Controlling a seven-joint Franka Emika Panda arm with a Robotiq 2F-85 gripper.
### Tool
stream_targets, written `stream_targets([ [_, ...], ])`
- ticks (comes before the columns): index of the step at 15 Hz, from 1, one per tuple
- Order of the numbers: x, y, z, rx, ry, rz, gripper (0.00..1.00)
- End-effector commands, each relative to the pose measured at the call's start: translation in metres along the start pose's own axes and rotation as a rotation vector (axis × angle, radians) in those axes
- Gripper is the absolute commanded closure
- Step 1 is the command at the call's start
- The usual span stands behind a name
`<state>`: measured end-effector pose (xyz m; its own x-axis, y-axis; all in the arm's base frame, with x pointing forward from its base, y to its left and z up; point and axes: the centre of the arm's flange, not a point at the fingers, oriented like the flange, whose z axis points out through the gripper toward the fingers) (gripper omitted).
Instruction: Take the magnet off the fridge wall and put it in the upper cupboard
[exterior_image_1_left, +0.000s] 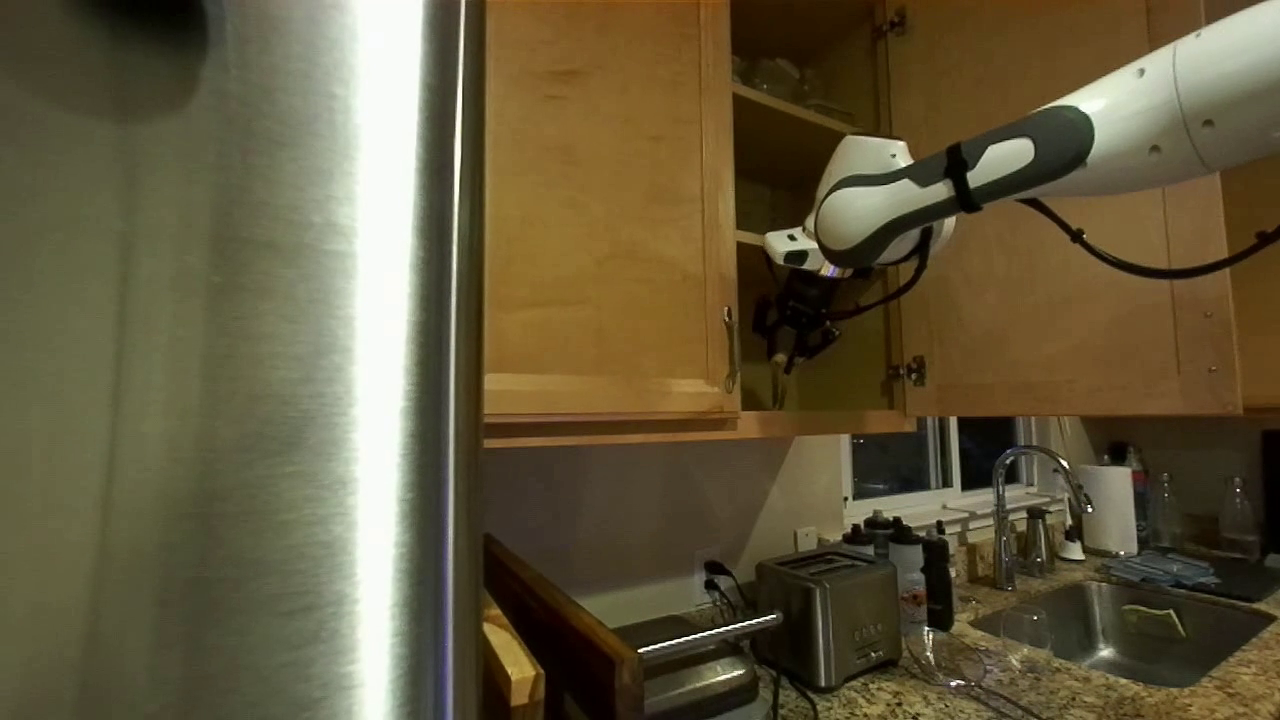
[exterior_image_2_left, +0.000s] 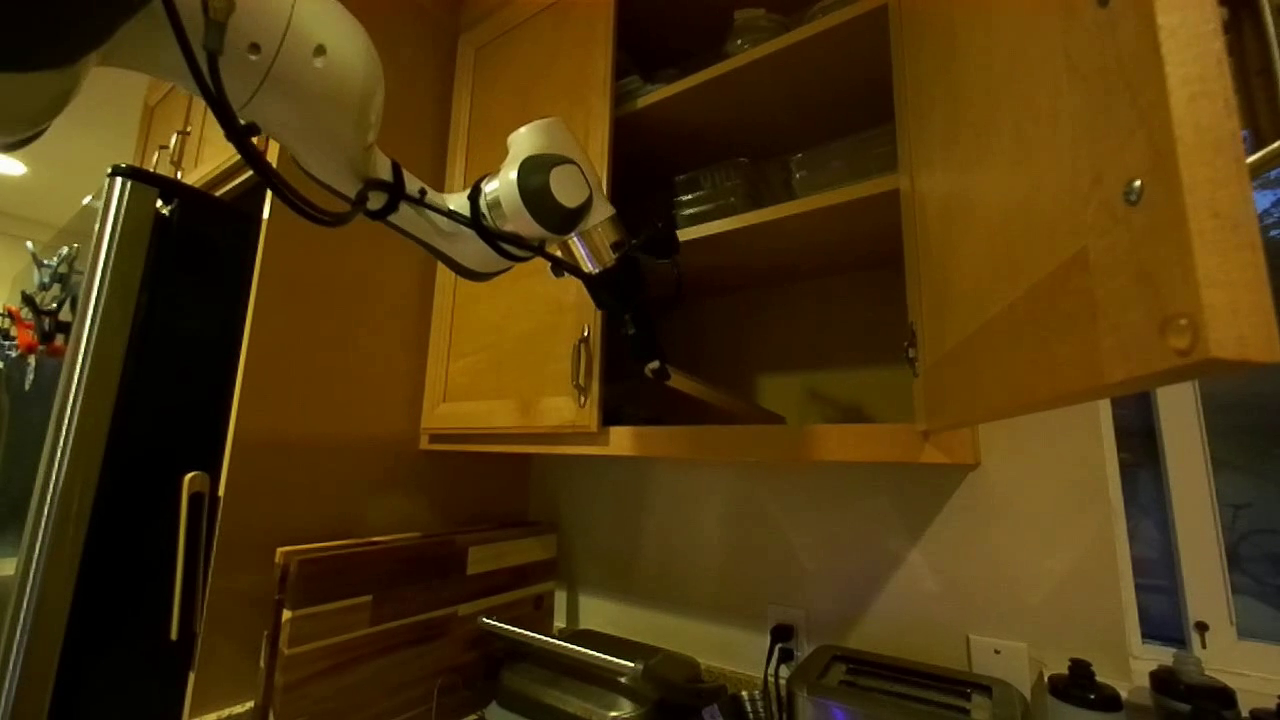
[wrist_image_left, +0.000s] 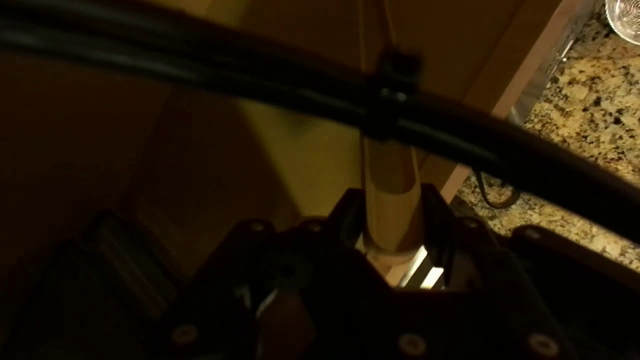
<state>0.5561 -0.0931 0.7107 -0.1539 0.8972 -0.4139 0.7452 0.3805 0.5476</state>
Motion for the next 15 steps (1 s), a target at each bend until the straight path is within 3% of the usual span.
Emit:
stream_targets([
  [1, -0.008, 0.002, 0.023, -0.014, -0.006, -0.022, 0.91],
  [8, -0.006, 0.014, 0.034, -0.033, -0.039, -0.071, 0.90],
  [9, -0.004, 0.015, 0.033, -0.023, -0.052, -0.072, 0.43],
  [10, -0.003, 0.015, 0.031, -0.019, -0.060, -0.070, 0.42],
  [15, -0.006, 0.005, 0.003, -0.025, -0.139, -0.065, 0.12],
])
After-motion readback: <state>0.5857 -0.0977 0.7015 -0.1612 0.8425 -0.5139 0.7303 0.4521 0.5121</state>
